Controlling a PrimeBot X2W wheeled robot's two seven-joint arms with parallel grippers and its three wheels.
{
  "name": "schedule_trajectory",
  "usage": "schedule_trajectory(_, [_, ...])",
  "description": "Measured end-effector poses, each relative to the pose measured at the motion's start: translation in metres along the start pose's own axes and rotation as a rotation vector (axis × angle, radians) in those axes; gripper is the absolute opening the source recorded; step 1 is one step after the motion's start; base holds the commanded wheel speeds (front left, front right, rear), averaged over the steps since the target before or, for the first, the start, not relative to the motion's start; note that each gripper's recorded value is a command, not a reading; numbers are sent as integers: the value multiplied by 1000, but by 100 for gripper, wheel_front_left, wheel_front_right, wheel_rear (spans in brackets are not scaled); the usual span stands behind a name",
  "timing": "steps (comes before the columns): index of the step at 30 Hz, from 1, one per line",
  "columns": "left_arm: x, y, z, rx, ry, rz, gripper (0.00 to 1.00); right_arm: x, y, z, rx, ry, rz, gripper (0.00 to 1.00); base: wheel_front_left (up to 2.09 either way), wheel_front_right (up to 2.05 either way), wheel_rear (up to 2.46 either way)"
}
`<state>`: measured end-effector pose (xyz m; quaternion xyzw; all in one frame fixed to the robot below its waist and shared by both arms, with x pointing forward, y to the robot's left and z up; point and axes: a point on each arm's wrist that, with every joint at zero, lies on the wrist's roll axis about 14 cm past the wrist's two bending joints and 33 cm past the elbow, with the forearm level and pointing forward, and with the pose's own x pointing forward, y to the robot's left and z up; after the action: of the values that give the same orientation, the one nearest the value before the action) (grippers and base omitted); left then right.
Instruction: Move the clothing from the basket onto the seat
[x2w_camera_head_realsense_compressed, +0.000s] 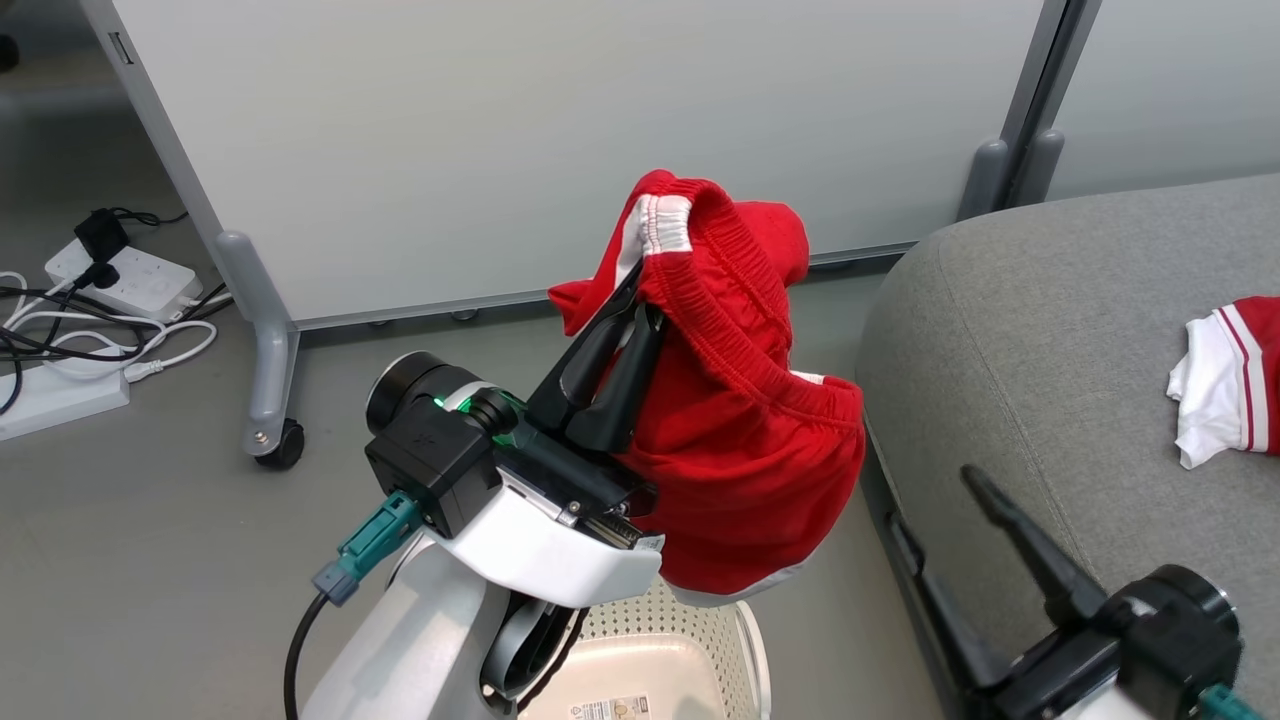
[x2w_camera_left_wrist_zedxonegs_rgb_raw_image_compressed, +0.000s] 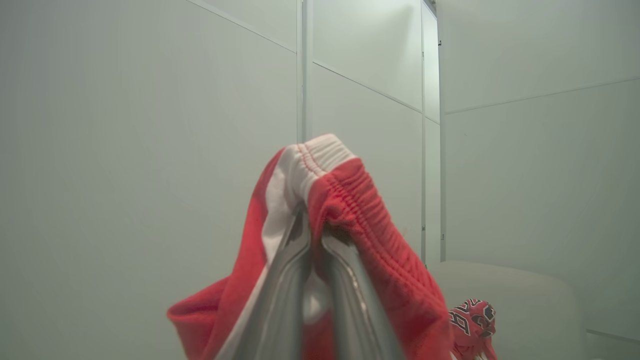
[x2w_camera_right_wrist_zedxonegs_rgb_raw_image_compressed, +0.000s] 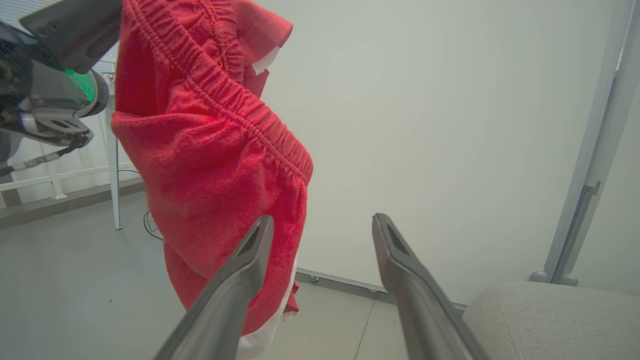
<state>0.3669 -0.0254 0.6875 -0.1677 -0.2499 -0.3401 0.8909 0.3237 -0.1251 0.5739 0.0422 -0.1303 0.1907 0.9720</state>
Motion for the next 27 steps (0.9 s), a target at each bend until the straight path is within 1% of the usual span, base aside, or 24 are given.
schedule_trajectory(4, [0, 2, -3, -1, 6, 0, 0, -4, 25, -4, -76, 28, 119, 100, 0, 0, 0])
schedule_trajectory(8, [-1, 1, -5, -2, 15, -4, 0, 5, 36, 4, -119, -5, 168, 100, 0, 0, 0])
schedule_trajectory(17, [-7, -13, -15, -7, 52, -43, 0, 20, 44, 8, -185, -33, 206, 100, 0, 0, 0])
schedule_trajectory(27, [-14, -32, -26, -35, 90, -97, 0, 35, 56, -2, -238, -20, 260, 100, 0, 0, 0])
